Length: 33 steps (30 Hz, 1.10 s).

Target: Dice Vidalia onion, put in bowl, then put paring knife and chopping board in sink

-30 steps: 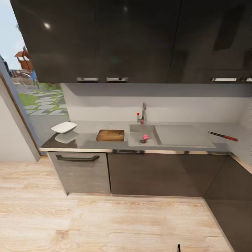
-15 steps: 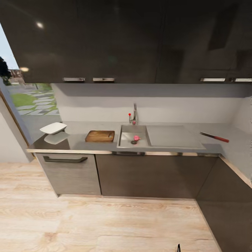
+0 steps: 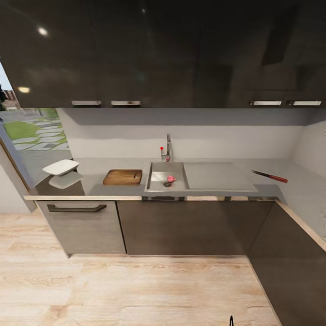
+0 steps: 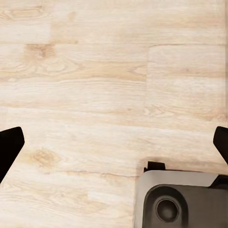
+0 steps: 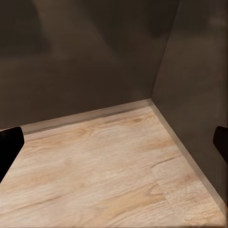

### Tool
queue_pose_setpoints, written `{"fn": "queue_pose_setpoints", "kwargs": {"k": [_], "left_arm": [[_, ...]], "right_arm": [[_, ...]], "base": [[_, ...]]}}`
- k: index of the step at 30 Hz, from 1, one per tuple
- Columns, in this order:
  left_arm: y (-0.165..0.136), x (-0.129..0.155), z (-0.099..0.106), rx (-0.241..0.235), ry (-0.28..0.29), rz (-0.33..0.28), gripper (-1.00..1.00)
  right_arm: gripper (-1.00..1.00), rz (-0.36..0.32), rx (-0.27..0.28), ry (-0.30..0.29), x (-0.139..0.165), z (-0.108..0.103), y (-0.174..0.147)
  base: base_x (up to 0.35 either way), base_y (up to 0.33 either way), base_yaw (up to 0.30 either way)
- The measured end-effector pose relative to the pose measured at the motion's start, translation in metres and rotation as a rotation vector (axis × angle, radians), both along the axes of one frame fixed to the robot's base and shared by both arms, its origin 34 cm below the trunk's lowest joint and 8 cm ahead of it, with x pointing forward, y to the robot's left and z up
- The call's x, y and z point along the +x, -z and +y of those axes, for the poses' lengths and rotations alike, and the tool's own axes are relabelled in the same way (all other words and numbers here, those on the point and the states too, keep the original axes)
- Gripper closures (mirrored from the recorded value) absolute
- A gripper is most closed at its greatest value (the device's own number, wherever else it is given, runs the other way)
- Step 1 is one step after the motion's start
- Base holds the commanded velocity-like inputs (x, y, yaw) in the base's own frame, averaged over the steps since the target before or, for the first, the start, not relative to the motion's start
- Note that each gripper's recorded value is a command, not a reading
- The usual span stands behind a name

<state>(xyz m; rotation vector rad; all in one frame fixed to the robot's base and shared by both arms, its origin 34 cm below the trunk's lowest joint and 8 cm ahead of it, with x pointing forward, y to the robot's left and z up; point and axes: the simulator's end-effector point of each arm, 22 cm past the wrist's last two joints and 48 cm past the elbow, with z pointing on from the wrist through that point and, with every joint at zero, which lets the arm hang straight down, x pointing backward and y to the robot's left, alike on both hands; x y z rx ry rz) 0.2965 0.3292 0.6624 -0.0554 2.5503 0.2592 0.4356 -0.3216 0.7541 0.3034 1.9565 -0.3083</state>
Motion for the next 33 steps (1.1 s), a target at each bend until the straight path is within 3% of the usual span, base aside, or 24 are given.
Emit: {"fn": "queue_pose_setpoints", "kwargs": {"k": [10,15,18,24,30,33], "left_arm": [[0.002,-0.004,-0.002,-0.003,0.0,0.011,-1.0],[0.001,0.004,-0.019,-0.025,-0.004,0.001,-1.0],[-0.004,0.025,-0.037,-0.047,-0.008,-0.005,-1.0],[-0.028,0.077,-0.068,-0.082,-0.017,0.107,-1.0],[-0.105,0.152,-0.085,-0.113,-0.001,0.075,-1.0],[-0.143,0.175,-0.101,-0.129,0.031,0.079,-1.0]], "right_arm": [[-1.0,0.004,0.001,0.0,0.0,0.0,0.001],[-1.0,0.006,0.0,0.0,-0.001,0.0,0.001],[-1.0,0.006,0.0,0.0,-0.001,0.0,0.001],[-1.0,0.006,0.0,0.0,-0.001,0.0,0.001],[-1.0,0.008,0.0,0.0,-0.001,-0.001,0.001],[-1.0,0.008,0.0,0.0,-0.001,-0.001,0.001]], "base": [[0.0,0.0,-0.018],[0.0,0.0,-0.001],[0.0,0.0,0.0],[0.0,0.0,0.0],[0.0,0.0,0.0],[0.0,0.0,0.0]]}}
